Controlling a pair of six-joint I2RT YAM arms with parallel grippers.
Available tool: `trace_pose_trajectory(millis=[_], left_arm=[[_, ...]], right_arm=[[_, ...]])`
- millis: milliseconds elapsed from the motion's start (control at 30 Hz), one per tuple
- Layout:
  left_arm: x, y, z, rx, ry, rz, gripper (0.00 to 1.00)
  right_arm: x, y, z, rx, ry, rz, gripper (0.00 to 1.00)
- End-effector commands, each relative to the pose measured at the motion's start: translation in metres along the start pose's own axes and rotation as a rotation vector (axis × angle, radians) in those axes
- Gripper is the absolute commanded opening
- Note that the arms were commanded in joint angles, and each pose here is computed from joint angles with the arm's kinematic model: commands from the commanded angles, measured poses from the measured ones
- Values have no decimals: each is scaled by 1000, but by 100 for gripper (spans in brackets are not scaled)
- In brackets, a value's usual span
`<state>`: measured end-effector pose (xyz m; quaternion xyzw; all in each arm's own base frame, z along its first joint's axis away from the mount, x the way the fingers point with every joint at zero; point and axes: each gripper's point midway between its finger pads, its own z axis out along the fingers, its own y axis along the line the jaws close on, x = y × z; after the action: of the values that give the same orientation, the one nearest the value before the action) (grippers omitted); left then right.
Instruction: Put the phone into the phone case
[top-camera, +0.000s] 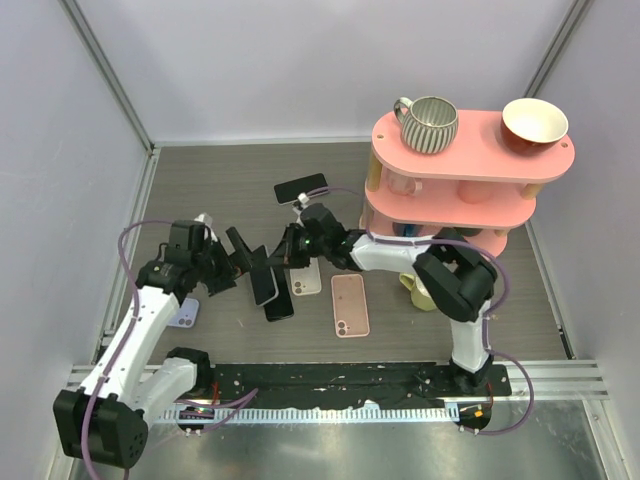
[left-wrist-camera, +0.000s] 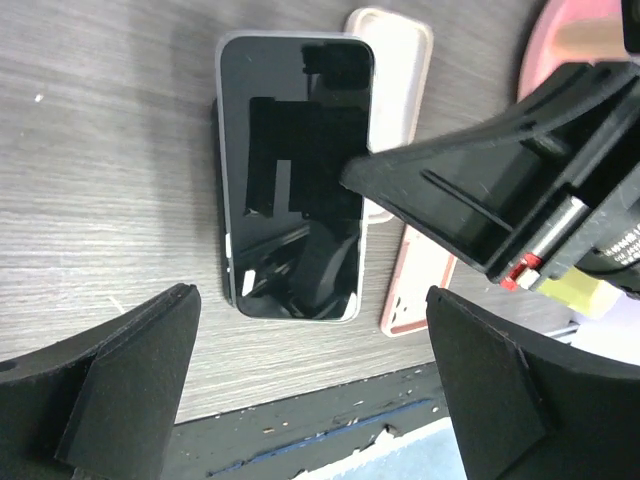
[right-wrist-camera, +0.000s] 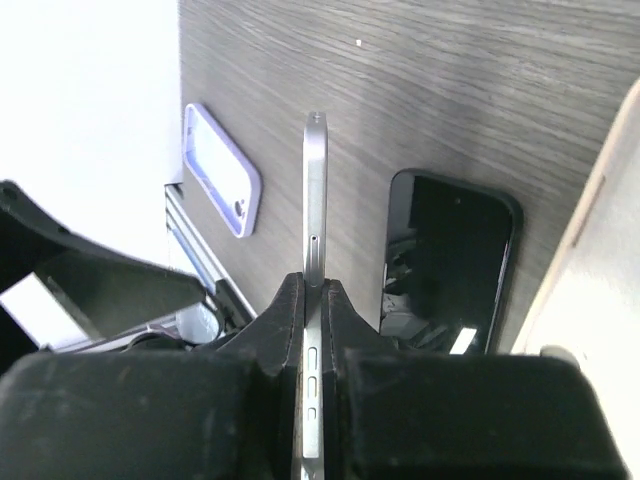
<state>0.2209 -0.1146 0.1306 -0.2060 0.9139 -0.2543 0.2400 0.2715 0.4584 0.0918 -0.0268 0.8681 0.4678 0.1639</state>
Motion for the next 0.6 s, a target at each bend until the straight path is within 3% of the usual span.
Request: trace_pose_trajectory(millis=[0,133,300,567], left_arm=[[-14,-19,-21,32,-36,50,100],[-25,-22,-14,18,-46,62,98],[-39,-41,1,66,-15,95,88],[-51,-54,43,114,56,88,75]], right_arm=[[-36,61,-62,-119,-121,-93,1],[-52,40,-91,5,-182,-144,1],[-65,6,-121,180,-218,-178,1],[-59,-30,-114,280,-185,-182,1]])
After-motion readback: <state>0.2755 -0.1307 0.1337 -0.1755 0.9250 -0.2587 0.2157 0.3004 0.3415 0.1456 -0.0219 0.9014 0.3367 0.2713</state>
